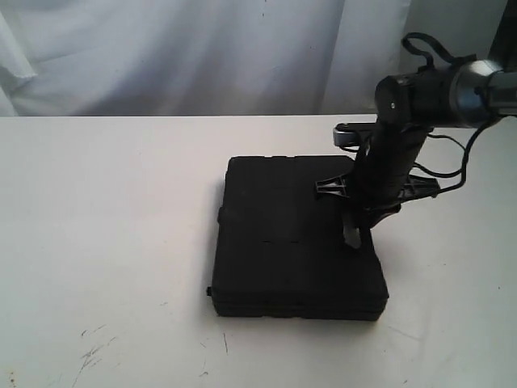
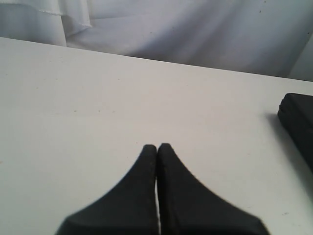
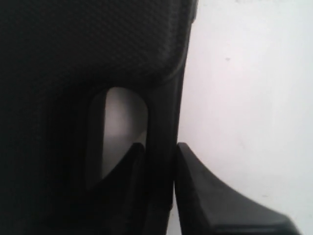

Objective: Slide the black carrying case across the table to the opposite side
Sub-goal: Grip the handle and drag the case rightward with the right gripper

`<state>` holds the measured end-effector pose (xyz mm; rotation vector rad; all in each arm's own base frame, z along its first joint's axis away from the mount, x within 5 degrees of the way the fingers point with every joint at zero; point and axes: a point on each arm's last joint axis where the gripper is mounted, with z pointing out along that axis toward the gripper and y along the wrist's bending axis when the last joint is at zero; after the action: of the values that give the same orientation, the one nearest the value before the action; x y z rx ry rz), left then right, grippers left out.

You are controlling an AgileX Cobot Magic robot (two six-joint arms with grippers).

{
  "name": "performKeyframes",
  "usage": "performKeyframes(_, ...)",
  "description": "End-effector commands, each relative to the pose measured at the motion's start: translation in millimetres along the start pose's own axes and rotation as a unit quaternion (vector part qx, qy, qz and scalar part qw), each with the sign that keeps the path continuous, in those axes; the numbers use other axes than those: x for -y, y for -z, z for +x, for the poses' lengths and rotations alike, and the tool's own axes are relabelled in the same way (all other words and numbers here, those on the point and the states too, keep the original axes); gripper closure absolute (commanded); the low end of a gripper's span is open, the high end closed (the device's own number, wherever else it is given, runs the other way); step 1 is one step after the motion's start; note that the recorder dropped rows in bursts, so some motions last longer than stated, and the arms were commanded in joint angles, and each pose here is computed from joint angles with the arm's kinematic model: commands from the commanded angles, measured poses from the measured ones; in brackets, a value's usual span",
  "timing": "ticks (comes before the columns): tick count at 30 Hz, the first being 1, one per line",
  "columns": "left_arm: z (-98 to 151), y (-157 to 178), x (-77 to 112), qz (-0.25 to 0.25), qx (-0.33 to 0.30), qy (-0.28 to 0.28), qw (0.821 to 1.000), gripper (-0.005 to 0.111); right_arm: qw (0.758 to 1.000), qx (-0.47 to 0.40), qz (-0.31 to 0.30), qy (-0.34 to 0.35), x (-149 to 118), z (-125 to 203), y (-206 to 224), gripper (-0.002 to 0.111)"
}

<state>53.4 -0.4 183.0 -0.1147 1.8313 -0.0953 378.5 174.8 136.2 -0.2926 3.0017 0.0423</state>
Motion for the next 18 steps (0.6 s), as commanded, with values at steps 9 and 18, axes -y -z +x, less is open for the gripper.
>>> performKeyframes(9,0.6,-0.2,0.4,0.004,0.004,0.004,1.000,0.107,0.997,-0.027,0.071,-0.015,65.7,0.9,22.1,0.108)
performKeyframes(18,0.6,-0.2,0.4,0.004,0.004,0.004,1.000,0.107,0.994,-0.039,0.094,-0.039,97.0,6.3,15.7,0.108)
